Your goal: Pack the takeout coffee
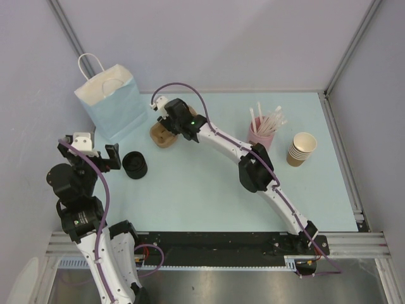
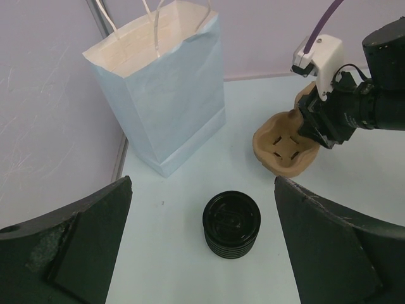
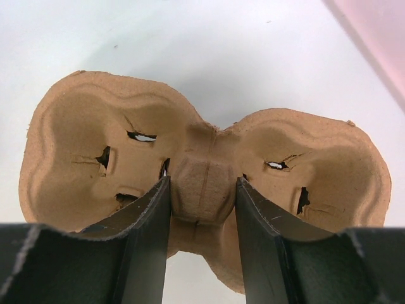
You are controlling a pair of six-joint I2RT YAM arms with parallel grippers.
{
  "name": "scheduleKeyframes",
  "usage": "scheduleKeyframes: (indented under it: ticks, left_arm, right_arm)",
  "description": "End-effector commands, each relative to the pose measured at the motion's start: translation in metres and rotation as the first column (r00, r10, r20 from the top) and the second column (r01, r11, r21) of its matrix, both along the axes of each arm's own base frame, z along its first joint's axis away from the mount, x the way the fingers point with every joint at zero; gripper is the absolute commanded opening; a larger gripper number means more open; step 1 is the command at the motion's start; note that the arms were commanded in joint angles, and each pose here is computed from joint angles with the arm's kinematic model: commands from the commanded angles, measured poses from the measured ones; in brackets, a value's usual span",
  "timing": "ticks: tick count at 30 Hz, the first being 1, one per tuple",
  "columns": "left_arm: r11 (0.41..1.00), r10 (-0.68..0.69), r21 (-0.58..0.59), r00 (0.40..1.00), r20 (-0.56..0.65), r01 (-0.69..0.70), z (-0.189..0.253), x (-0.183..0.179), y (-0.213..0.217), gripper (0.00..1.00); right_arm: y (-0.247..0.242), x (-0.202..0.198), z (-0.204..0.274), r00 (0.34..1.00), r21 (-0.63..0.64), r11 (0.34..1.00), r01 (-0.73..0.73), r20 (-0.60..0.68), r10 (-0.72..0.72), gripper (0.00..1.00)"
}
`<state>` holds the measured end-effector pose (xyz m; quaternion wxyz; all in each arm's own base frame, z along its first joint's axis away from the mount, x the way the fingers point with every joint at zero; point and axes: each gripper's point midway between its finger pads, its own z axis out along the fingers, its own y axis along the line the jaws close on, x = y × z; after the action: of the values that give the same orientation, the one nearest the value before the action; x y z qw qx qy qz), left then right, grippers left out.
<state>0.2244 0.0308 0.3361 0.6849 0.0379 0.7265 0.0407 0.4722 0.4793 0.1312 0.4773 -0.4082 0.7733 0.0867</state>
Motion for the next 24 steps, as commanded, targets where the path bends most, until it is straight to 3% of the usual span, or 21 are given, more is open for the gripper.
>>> scheduleKeyframes:
  ticks: [1,10,16,24]
  left_arm:
    - [1.000,-0.008,0.007,1.000,0.028,0.008,0.006,0.000,-0.001,0.99]
    - [1.000,-0.006,0.001,1.000,0.026,0.006,0.006,0.001,0.000,1.00]
    - [1.000,-0.006,0.003,1.000,0.024,0.006,0.006,0.002,0.000,0.99]
    - [1.000,-0.006,0.000,1.000,0.021,0.006,0.005,0.002,0.001,0.99]
  right_arm:
    - [-0.015,0.040,0.061,0.981,0.100,0.991,0.093,0.162,-0.109,0.37]
    - [-0.065,0.092,0.051,0.974,0.163,0.970,0.181,0.106,-0.199,0.37]
    - [-0.069,0.087,0.032,0.992,0.196,0.973,0.126,-0.025,-0.123,0.40]
    - [-0.067,0.081,0.017,0.994,0.189,0.977,0.101,-0.071,-0.088,0.45]
